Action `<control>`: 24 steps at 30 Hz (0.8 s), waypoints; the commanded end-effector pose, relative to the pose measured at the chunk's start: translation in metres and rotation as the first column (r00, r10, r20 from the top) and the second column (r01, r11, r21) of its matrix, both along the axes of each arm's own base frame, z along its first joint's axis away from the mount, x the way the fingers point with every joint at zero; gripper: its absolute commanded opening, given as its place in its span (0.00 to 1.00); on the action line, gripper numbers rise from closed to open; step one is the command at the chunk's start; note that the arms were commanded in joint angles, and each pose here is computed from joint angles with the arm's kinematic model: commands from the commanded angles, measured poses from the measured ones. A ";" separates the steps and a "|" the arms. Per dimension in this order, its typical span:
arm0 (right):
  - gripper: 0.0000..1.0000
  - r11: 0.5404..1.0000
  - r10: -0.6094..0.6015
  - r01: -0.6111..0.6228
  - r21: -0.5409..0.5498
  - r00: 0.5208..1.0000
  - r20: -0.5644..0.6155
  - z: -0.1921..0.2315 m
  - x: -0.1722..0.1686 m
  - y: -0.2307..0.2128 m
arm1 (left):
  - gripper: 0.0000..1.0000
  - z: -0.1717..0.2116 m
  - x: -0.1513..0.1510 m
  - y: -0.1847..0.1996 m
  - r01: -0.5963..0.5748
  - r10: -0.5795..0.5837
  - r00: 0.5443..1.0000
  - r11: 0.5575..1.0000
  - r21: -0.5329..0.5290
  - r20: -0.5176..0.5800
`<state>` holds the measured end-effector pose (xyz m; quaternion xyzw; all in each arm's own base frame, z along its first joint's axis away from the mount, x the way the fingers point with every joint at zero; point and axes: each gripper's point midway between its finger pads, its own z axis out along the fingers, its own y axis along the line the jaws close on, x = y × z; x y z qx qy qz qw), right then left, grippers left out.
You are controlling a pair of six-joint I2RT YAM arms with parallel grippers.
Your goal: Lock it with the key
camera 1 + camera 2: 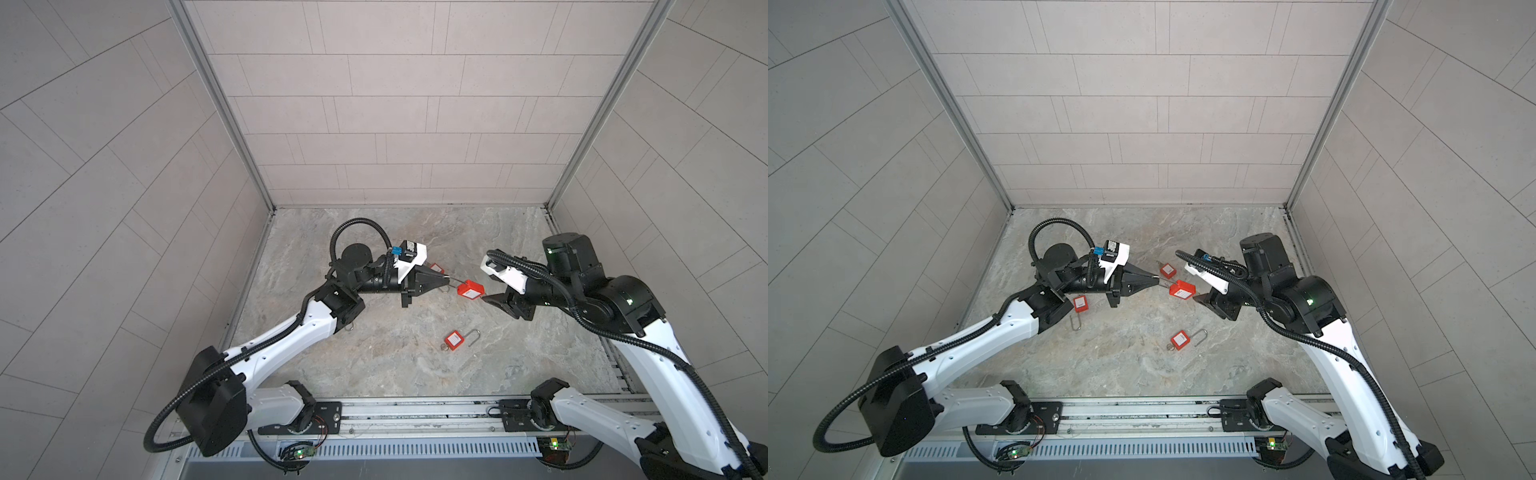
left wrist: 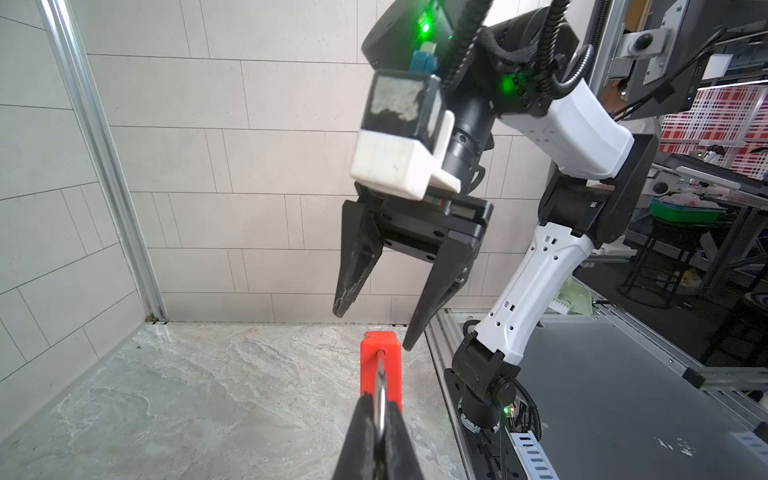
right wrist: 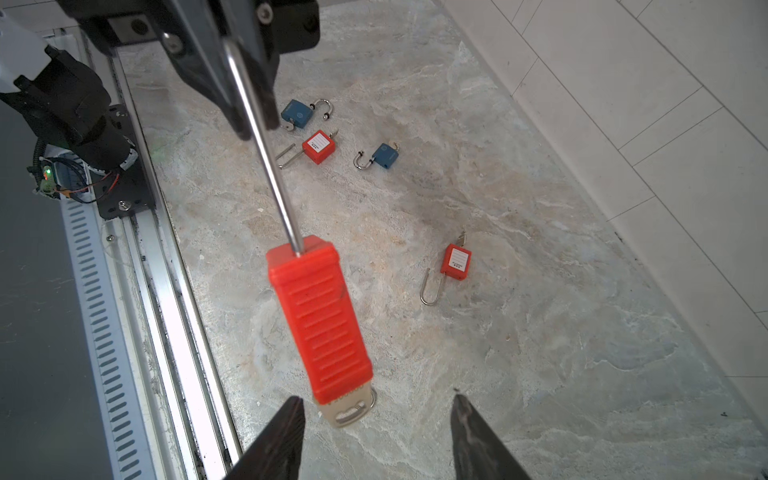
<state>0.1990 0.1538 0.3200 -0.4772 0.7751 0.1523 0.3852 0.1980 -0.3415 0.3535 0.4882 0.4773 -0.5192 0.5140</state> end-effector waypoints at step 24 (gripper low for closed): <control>0.30 0.962 0.263 -0.258 0.085 0.963 -0.056 0.015 -0.019 0.039 | 0.00 0.031 -0.012 0.000 0.045 -0.040 0.997 0.996 -0.071 0.068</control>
